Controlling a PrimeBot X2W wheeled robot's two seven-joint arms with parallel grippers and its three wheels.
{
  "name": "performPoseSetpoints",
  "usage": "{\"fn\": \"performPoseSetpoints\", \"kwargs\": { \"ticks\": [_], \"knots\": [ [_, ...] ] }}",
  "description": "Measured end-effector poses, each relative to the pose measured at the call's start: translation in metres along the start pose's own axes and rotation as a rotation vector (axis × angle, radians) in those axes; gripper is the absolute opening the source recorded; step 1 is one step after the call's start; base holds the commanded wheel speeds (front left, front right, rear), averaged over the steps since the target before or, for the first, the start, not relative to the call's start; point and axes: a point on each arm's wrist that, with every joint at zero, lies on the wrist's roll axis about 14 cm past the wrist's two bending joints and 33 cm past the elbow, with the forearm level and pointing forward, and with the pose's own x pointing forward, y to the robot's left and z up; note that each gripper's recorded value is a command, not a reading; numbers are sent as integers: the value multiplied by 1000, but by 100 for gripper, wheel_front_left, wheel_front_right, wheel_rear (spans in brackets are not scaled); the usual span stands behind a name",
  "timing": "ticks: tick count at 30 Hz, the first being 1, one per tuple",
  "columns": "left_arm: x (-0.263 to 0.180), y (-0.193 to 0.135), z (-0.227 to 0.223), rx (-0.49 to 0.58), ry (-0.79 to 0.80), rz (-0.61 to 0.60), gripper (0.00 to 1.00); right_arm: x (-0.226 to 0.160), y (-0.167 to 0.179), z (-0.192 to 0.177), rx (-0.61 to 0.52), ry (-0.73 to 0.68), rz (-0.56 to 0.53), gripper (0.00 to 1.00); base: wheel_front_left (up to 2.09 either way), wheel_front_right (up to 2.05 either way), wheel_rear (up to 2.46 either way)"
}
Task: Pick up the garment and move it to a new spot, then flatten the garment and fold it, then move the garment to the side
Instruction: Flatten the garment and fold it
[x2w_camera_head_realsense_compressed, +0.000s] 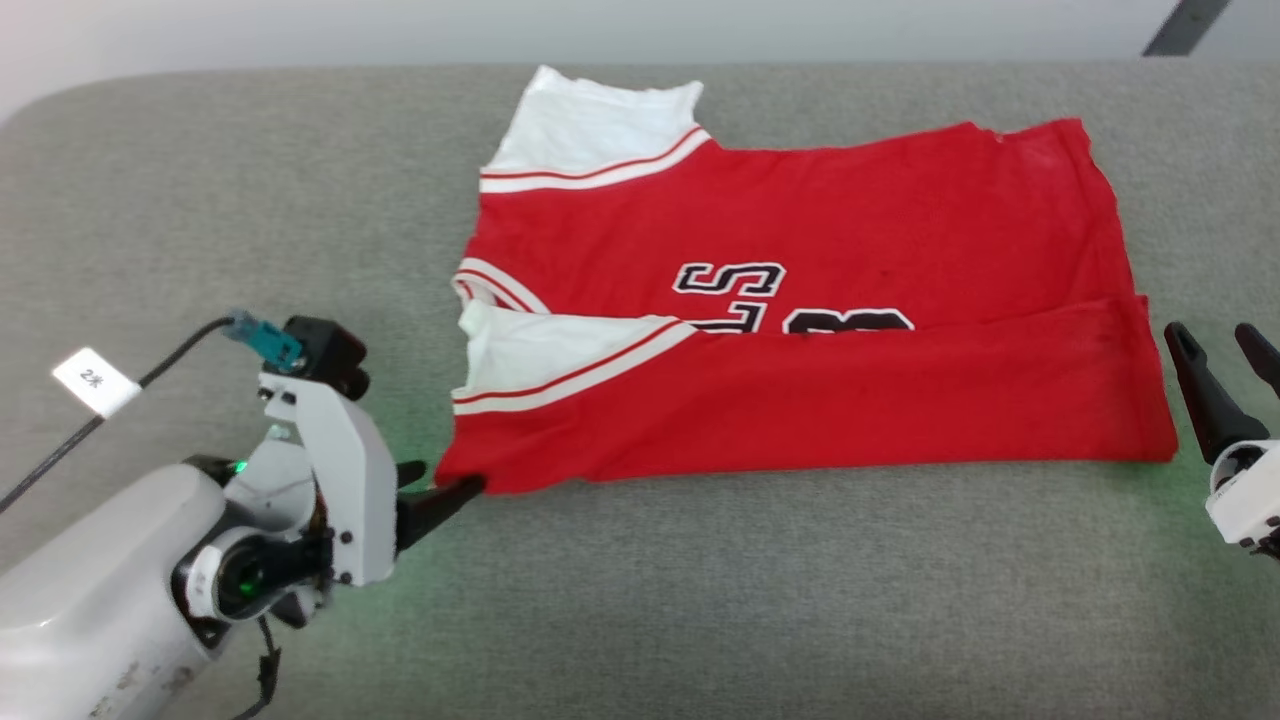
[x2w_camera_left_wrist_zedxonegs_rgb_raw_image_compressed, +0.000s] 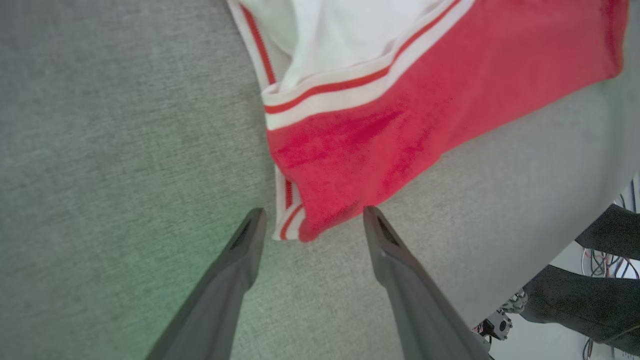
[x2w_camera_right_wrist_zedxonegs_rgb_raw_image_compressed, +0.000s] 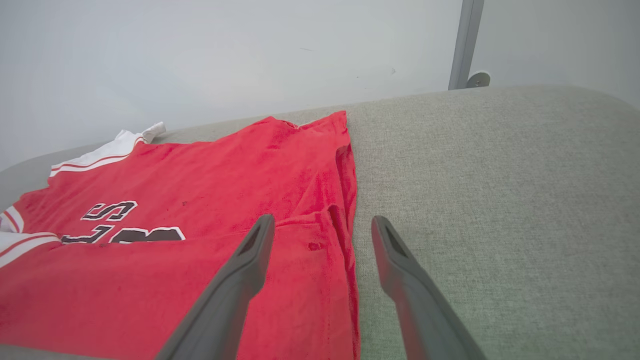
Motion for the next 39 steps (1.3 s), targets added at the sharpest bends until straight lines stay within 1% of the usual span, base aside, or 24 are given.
{"fn": "performPoseSetpoints", "kwargs": {
  "ticks": [3, 5, 6, 7, 8, 10, 11, 13, 17, 19, 22, 24, 27, 30, 32, 33, 34, 35, 38, 39],
  "knots": [
    [13, 9, -13, -13, 72, 7, 100, -2, -5, -1, 0, 4, -12, 100, 0, 0, 0],
    [23, 9, -11, -42, 77, -13, 100, -3, -10, -2, 1, 5, -25, 100, 0, 0, 0],
    [27, 9, -9, -55, 77, -21, 84, -3, -13, -2, 0, 4, -31, 100, 0, 0, 0],
    [31, 8, -8, -58, 81, -30, 72, -4, -15, -3, 0, 7, -36, 100, 0, 0, 0],
    [35, 9, -8, -59, 86, -33, 54, -5, -17, -4, -1, 12, -41, 100, 0, 0, 0],
    [41, 9, -7, -69, 94, -44, 29, -7, -20, -8, -2, 26, -50, 100, 0, 0, 0],
    [43, 11, -8, -69, 98, -46, 0, -8, -22, -9, -4, 31, -53, 100, 0, 0, 0],
    [47, 10, -7, -66, 103, -57, 0, -9, -23, -12, -19, 52, -51, 100, 0, 0, 0],
    [48, 5, -6, -55, 82, -73, 0, -7, -17, -11, -93, 113, -19, 100, 0, 0, 0],
    [47, 3, -5, -50, 75, -78, 0, -5, -11, -20, -151, 199, 11, 100, 0, 0, 0],
    [46, 1, -6, -35, 65, -82, 0, -10, -5, -46, -238, 398, 49, 100, 0, 0, 0],
    [45, -3, -6, -30, 59, -91, 0, -11, -4, -56, -273, 499, 59, 100, 0, 0, 0],
    [46, -8, -7, -24, 52, -105, 0, -15, -12, -69, -398, 648, 49, 100, 0, 0, 0],
    [46, -11, -8, -14, 41, -110, 0, -12, -10, -78, -390, 723, 52, 100, 0, 0, 0],
    [46, -12, -8, -17, 32, -113, 0, -10, -10, -79, -406, 752, 53, 100, 0, 0, 0],
    [46, -13, -9, -15, 28, -113, 0, -9, -9, -80, -403, 760, 57, 56, 0, 0, 0],
    [46, -13, -8, -17, 19, -113, 0, -8, -7, -81, -400, 760, 65, 39, 0, 0, 0],
    [45, -13, -8, -20, 10, -111, 0, -5, -5, -79, -389, 746, 69, 0, 0, 0, 0],
    [44, -14, -6, -18, -18, -108, 0, 0, 2, -76, -360, 710, 88, 0, 0, 0, 0],
    [43, -14, -6, -14, -27, -104, 0, -1, 5, -76, -334, 696, 96, 0, 0, 0, 0]
  ]
}}
